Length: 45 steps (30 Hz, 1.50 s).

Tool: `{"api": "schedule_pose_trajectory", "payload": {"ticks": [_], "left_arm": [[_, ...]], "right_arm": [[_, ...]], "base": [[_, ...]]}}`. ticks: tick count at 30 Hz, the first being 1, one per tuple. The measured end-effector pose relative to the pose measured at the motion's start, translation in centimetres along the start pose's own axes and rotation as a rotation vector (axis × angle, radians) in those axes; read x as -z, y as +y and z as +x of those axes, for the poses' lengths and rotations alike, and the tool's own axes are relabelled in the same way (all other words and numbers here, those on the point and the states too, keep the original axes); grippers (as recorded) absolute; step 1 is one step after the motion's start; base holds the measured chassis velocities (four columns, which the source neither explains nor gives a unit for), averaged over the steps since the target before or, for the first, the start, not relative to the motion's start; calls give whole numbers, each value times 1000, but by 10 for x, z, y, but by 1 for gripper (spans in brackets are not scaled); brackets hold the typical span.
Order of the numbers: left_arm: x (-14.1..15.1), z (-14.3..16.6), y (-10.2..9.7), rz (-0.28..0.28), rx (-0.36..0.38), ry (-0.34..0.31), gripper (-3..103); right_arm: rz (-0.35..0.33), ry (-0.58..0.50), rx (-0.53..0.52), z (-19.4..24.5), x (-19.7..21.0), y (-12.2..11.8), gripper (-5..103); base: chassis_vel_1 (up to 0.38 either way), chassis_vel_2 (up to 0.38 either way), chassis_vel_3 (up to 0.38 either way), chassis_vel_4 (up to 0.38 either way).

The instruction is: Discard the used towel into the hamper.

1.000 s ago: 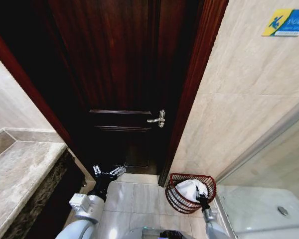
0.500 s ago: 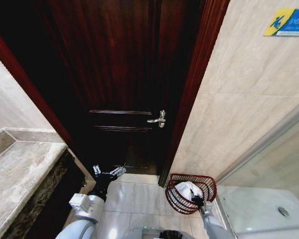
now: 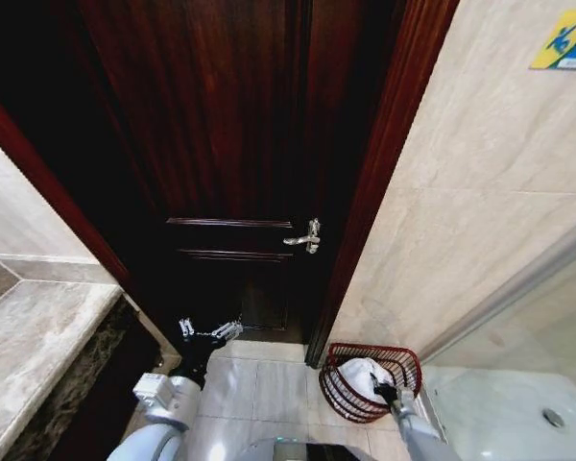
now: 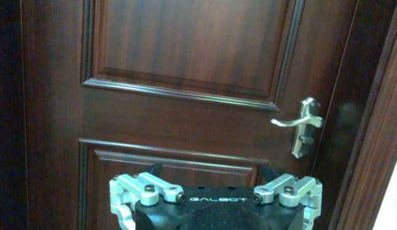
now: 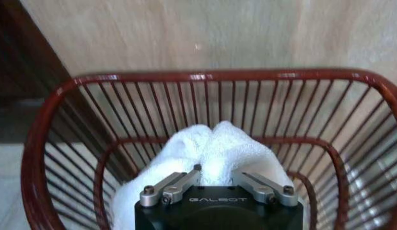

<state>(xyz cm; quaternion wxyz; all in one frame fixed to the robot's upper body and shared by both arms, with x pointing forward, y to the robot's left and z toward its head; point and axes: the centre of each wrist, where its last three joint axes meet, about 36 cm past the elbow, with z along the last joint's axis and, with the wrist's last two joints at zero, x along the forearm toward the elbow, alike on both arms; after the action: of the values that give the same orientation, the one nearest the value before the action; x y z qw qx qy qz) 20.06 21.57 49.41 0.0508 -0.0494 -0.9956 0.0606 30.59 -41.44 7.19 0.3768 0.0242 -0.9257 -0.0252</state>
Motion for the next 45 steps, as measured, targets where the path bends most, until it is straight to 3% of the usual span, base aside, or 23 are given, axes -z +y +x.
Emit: {"api": "schedule_pose_trajectory", "payload": {"ticks": [3, 7, 13, 17, 19, 20, 21, 23, 24, 26, 30, 32, 34, 36, 38, 41, 44, 45], "left_arm": [[0, 0, 0, 0, 0, 0, 100], [0, 0, 0, 0, 0, 0, 100], [0, 0, 0, 0, 0, 0, 100], [0, 0, 0, 0, 0, 0, 100], [0, 0, 0, 0, 0, 0, 100], [0, 0, 0, 0, 0, 0, 100], [0, 0, 0, 0, 0, 0, 100], [0, 0, 0, 0, 0, 0, 100], [0, 0, 0, 0, 0, 0, 100], [0, 0, 0, 0, 0, 0, 100], [0, 0, 0, 0, 0, 0, 100], [0, 0, 0, 0, 0, 0, 100], [0, 0, 0, 0, 0, 0, 100], [0, 0, 0, 0, 0, 0, 100], [0, 0, 0, 0, 0, 0, 100], [0, 0, 0, 0, 0, 0, 100], [0, 0, 0, 0, 0, 0, 100], [0, 0, 0, 0, 0, 0, 100]], "right_arm": [[31, 31, 0, -3, 7, -5, 5], [227, 117, -5, -8, 25, -21, 5], [273, 174, -48, -14, 36, -28, 4], [283, 171, -130, -22, 43, -25, 15], [253, 146, -175, -28, 48, -17, 25], [184, 126, -187, -38, 56, -3, 32], [184, 126, -187, -38, 56, -3, 32], [107, 128, -165, -49, 62, 17, 42], [84, 135, -151, -53, 63, 26, 42], [67, 145, -136, -57, 61, 37, 48], [39, 213, -96, -64, 54, 64, 71], [27, 221, -86, -64, 53, 66, 71], [-44, 228, -28, -64, 50, 75, 81], [-64, 223, -12, -64, 50, 77, 87], [-126, 202, 20, -63, 50, 77, 97], [-158, 198, 16, -62, 51, 70, 99], [-106, 220, -30, -57, 50, 52, 100], [-56, 235, -61, -55, 49, 45, 100]], "base": [[0, 0, 0, 0], [0, 0, 0, 0], [0, 0, 0, 0], [0, 0, 0, 0], [0, 0, 0, 0], [0, 0, 0, 0], [0, 0, 0, 0], [0, 0, 0, 0], [0, 0, 0, 0], [0, 0, 0, 0], [0, 0, 0, 0], [0, 0, 0, 0], [0, 0, 0, 0], [0, 0, 0, 0], [0, 0, 0, 0], [0, 0, 0, 0], [0, 0, 0, 0], [0, 0, 0, 0]]}}
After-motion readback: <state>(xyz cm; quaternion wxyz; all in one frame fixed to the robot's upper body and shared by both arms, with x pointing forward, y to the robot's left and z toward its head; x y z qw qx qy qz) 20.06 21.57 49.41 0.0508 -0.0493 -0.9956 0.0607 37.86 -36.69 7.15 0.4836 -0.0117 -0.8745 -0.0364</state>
